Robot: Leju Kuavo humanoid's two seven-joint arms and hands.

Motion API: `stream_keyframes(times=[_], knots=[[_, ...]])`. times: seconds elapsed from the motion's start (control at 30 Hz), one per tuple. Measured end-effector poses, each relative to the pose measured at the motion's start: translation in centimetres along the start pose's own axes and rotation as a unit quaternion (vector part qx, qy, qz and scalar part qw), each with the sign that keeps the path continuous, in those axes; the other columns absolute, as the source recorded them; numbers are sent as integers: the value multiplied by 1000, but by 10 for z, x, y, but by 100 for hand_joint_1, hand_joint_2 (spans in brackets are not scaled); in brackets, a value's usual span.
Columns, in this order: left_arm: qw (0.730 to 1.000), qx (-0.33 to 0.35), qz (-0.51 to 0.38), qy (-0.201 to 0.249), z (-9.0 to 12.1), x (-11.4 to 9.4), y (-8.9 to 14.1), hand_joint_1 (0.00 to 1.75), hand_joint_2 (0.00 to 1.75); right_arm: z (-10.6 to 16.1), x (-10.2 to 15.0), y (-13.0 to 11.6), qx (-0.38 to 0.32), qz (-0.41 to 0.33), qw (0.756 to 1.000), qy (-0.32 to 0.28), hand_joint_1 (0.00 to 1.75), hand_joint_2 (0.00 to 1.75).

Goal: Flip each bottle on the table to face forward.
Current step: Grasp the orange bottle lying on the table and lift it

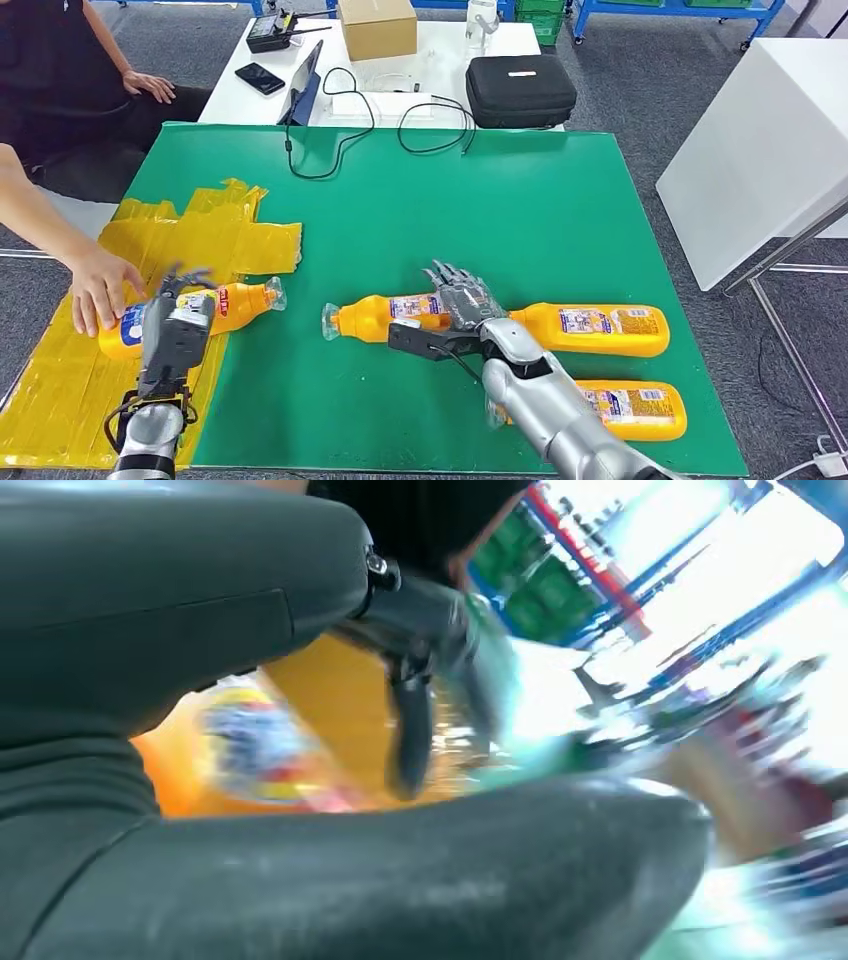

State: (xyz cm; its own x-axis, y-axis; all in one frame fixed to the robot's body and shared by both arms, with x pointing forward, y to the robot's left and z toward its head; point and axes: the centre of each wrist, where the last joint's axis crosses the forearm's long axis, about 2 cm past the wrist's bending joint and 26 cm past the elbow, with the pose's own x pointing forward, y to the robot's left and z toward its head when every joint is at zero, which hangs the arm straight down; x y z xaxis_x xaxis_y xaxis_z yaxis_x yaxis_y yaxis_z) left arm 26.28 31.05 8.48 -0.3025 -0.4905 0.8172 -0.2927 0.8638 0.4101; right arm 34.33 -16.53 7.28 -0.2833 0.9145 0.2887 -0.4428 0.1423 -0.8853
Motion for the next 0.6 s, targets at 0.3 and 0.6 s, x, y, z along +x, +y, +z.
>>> stream_keyframes(times=[0.3,0.6], knots=[[995,39,8,-95,-4,40,11,0,0,-7,-9,-3,20,26,999,26,0,175],[993,51,13,-106,-3,50,12,0,0,-7,-13,-5,25,28,999,23,175,175]])
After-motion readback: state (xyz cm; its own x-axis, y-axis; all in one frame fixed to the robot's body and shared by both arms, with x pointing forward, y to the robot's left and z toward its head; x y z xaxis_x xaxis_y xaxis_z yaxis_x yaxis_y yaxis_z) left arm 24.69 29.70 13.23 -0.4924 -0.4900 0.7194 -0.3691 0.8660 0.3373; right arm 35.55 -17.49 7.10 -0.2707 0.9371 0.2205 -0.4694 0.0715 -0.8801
